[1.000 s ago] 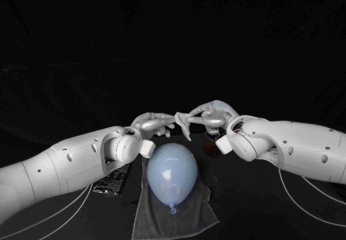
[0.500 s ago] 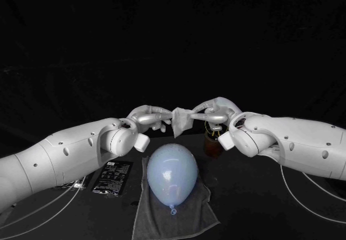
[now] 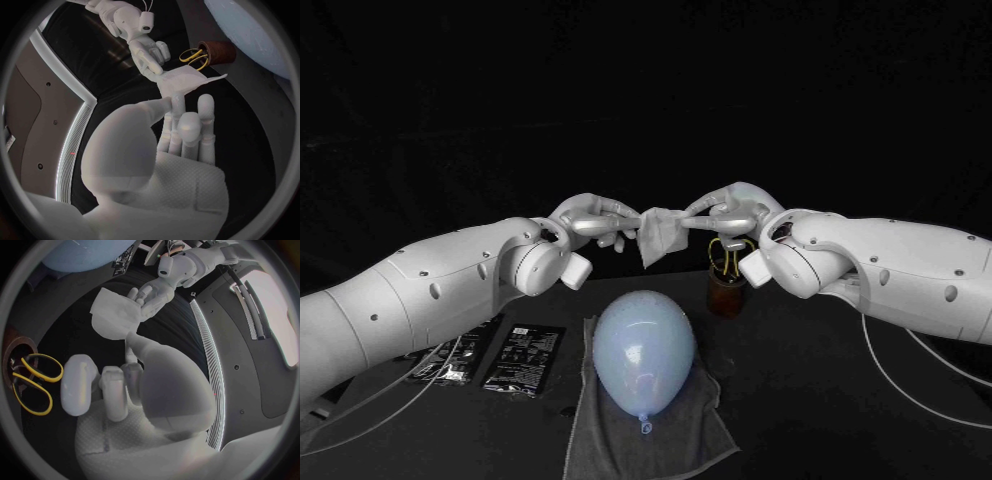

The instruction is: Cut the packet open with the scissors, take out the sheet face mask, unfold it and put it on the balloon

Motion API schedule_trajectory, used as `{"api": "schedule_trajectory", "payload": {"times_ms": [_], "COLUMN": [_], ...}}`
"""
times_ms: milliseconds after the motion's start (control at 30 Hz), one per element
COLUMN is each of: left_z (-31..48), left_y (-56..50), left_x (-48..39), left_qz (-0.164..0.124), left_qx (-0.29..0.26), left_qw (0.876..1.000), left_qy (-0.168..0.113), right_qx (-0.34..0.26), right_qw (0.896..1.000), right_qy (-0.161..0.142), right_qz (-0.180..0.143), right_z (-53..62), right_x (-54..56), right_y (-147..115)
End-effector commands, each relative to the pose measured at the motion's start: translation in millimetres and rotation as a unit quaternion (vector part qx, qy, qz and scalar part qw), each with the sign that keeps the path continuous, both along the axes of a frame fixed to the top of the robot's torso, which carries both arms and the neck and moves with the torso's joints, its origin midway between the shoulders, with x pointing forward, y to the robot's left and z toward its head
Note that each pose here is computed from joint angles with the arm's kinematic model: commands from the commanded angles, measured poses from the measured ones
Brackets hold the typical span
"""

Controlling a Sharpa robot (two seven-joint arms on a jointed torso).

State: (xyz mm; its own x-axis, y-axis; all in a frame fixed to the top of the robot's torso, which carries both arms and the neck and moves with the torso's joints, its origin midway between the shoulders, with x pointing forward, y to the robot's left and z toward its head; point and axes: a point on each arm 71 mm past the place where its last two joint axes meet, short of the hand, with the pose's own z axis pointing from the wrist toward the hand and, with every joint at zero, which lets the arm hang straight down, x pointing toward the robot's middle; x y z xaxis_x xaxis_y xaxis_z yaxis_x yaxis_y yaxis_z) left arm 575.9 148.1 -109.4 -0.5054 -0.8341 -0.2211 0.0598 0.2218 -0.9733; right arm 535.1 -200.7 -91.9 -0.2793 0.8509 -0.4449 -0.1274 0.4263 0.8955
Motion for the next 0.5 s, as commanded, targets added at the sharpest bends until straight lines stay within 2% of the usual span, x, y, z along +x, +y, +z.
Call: {"api": "schedule_trajectory", "payload": {"times_ms": [33, 500], "left_z": [2.9, 6.5], "left_y": [-2.6, 8.4], "left_x": [1.6, 14.5], "left_qz": [-0.014, 0.014], "left_qx": [0.034, 0.064], "left_qw": [0.999, 0.996], "left_qy": [-0.024, -0.067], "right_qx": [-0.010, -0.003], "right_qw": [1.000, 1.000], "right_qy": [0.001, -0.009], "right_qz": [0.014, 0.001], "right_z": [4.3, 27.9], "right_x": [1.3, 9.9], "right_y": [3, -2]}}
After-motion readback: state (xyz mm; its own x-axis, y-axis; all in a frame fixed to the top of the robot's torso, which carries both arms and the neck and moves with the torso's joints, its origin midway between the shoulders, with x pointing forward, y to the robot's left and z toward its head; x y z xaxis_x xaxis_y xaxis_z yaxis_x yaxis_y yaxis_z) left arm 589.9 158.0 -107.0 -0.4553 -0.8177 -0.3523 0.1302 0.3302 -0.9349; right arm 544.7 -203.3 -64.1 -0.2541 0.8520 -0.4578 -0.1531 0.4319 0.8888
